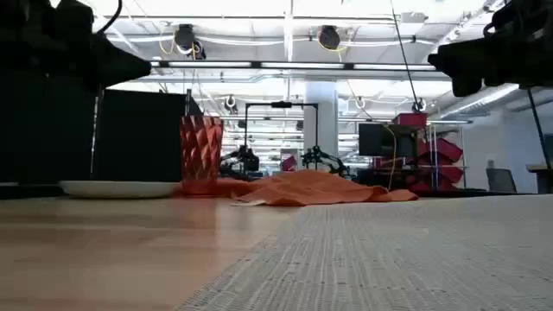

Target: Set table place

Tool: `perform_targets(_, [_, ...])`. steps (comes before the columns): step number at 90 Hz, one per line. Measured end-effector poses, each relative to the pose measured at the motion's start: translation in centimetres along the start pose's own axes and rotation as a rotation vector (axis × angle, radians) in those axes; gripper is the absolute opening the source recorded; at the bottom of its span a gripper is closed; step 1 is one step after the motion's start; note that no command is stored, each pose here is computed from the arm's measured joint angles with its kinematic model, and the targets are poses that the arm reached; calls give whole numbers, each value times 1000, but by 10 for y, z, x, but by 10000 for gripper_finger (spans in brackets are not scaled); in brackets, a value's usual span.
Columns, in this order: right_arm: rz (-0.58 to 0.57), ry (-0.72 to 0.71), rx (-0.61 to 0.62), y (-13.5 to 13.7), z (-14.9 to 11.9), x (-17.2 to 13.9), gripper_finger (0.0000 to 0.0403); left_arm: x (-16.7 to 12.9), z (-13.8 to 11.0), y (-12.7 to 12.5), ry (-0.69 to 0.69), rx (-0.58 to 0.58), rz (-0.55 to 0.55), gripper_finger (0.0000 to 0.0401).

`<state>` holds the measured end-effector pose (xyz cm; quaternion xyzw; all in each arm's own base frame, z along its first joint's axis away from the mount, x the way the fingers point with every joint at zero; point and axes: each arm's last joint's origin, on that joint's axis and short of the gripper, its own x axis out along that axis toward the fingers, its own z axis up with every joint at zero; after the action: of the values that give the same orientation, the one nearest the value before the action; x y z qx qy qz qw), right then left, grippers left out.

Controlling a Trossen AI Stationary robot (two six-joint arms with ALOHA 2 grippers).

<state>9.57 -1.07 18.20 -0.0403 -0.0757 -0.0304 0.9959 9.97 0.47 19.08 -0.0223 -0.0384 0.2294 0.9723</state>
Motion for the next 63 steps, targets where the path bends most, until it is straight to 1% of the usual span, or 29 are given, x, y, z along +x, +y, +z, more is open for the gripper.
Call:
perform_targets(32, [0, 0, 0, 0, 0, 0, 132, 0, 0, 0, -3, -3, 1, 74])
perform_targets(37, [-1, 0, 0, 0, 0, 0, 132, 0, 1, 1, -8, -4, 21, 74])
perform_targets(49, [0, 0, 0, 0, 0, 0, 132, 0, 1, 1, -7, 28, 31, 74])
perform_targets(63, [-2, -2, 0, 0, 0, 0, 132, 0, 1, 1, -7, 24, 31, 74])
